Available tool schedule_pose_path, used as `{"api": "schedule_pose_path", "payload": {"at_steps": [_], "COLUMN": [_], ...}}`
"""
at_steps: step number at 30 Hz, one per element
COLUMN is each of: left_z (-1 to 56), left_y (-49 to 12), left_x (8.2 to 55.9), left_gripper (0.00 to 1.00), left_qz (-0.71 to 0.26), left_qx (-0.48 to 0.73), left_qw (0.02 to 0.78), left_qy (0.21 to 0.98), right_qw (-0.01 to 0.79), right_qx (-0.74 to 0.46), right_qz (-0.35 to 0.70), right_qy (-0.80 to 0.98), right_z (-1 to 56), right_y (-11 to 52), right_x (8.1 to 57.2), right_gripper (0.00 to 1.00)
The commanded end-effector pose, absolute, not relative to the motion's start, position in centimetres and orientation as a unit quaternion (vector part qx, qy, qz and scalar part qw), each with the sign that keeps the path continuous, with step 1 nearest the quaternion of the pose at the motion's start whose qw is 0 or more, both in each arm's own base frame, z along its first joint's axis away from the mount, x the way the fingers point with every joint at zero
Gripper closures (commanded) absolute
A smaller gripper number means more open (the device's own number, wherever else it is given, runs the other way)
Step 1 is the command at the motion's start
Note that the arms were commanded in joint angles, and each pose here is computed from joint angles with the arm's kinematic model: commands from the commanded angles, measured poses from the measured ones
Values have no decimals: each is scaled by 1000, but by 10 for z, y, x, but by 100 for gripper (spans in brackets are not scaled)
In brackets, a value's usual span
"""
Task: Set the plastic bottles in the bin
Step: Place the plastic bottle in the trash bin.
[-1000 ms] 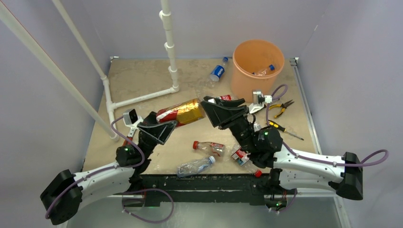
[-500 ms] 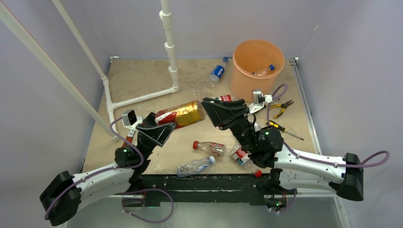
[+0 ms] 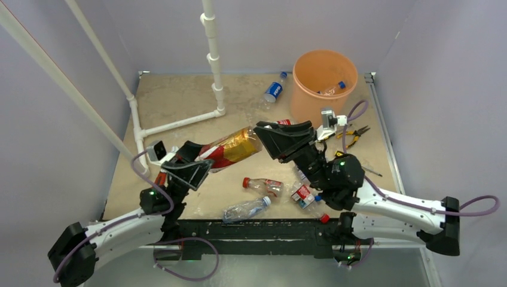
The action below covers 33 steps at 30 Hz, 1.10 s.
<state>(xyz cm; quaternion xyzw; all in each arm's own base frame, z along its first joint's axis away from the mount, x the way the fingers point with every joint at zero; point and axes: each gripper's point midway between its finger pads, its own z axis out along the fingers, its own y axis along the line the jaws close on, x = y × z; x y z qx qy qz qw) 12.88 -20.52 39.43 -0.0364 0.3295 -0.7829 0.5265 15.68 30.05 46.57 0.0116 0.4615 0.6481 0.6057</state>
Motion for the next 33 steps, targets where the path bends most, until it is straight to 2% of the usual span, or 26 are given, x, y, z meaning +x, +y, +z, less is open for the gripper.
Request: {"api": "schedule_pose_path", "payload": {"at_steps": [1, 5, 7, 8, 11, 15, 18, 22, 26, 33], "left_z": [402, 406, 407, 426, 424, 422, 424, 421, 394, 368], "left_y": [-182, -168, -168, -161, -177, -228, -252, -264, -277, -281], "left_x": [118, 124, 136, 134, 143, 124, 100, 89, 99, 85], "left_gripper": [7, 3, 1, 1, 1, 1, 1, 1, 1, 1], "left_qz": [-765, -695, -621, -585, -475, -449, -491, -498, -483, -513], "left_qx": [-38, -38, -18, 5, 118, 323, 403, 464, 492, 509], "left_qw": [565, 624, 660, 686, 701, 615, 557, 525, 489, 448], "left_qy": [306, 355, 422, 433, 519, 562, 536, 511, 535, 526], "right_qw": [639, 660, 658, 658, 621, 557, 533, 510, 490, 519], "right_qx": [-21, -39, -67, -85, -174, -272, -306, -354, -392, -391], "right_qz": [608, 554, 527, 519, 470, 429, 410, 420, 452, 461], "right_qy": [471, 507, 533, 539, 603, 657, 674, 662, 634, 605], "right_z": [501, 507, 508, 518, 502, 468, 453, 450, 453, 469], "right_y": [271, 239, 232, 228, 247, 278, 289, 304, 325, 325], "right_x": [148, 146, 143, 139, 134, 127, 126, 115, 102, 103], "right_gripper": [100, 100, 100, 100, 100, 100, 100, 100, 100, 100]}}
